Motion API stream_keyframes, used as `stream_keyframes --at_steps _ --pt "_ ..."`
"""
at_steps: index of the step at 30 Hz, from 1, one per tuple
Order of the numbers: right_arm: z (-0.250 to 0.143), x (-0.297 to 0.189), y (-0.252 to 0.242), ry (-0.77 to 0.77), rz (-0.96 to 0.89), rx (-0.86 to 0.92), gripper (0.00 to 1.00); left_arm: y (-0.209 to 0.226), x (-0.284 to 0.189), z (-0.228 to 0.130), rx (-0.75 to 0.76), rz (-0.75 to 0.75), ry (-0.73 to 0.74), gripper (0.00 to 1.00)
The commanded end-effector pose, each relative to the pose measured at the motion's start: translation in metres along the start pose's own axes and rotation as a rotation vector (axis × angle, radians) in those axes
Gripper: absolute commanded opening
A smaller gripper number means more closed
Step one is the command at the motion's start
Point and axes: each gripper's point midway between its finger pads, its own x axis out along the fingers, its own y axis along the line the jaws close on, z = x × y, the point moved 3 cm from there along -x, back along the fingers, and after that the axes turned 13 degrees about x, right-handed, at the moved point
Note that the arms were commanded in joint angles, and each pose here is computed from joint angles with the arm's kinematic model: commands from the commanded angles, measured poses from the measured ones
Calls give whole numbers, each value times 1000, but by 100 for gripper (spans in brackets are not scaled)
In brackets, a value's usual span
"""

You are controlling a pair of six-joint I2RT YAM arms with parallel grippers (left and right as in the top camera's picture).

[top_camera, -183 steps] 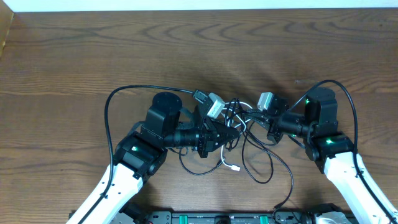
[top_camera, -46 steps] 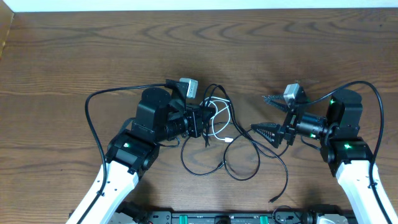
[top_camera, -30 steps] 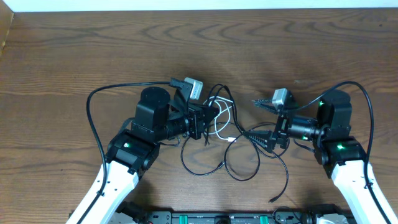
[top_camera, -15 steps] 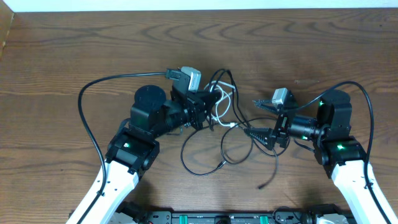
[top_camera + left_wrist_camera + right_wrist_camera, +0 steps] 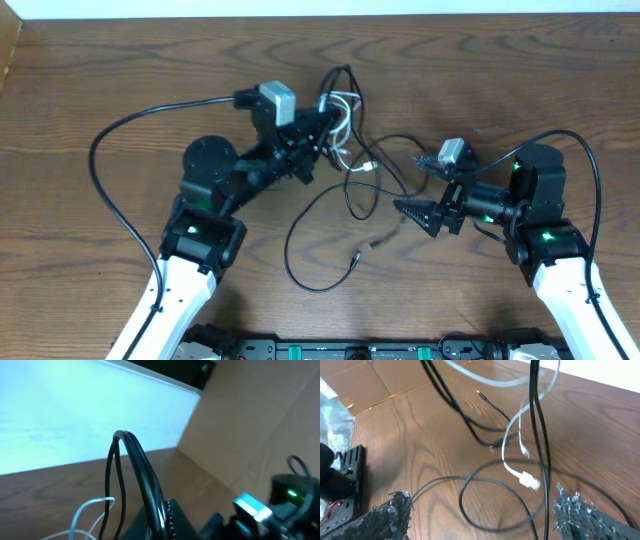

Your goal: Untangle cables

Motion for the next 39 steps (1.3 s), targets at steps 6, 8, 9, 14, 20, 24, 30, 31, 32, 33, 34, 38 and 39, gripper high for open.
stream_keyframes --at_steps 6,8,9,14,20,24,30,31,32,33,34,38,39 --pt "2 0 3 -2 1 0 89 65 -16 -42 -92 307 168 8" --pt "2 0 3 -2 1 0 90 77 -22 -67 -139 381 265 12" --pt "2 0 3 -2 1 0 90 84 -27 -82 -164 430 328 27" --pt "2 0 3 -2 -2 0 91 90 -42 -134 -250 504 543 88" --pt "1 0 3 3 -2 6 92 95 -59 -166 -292 578 691 88" --pt "-4 0 -1 21 -28 30 92 101 -87 -183 -283 715 818 89" --pt "-5 0 -1 26 -27 38 93 101 -129 -203 -329 910 980 89" --pt "-5 0 -1 26 -27 39 93 101 -135 -205 -336 934 999 89" --pt "-5 0 -1 27 -27 40 93 100 -139 -206 -341 948 1013 89" --pt "-5 0 -1 27 -27 40 93 99 -141 -207 -345 950 1026 89" --pt "-5 0 -1 27 -27 42 93 98 -142 -208 -347 950 1032 89" --pt "-5 0 -1 27 -27 49 93 98 -140 -203 -341 948 1006 89" --pt "-5 0 -1 27 -27 51 93 98 -140 -200 -338 947 991 89"
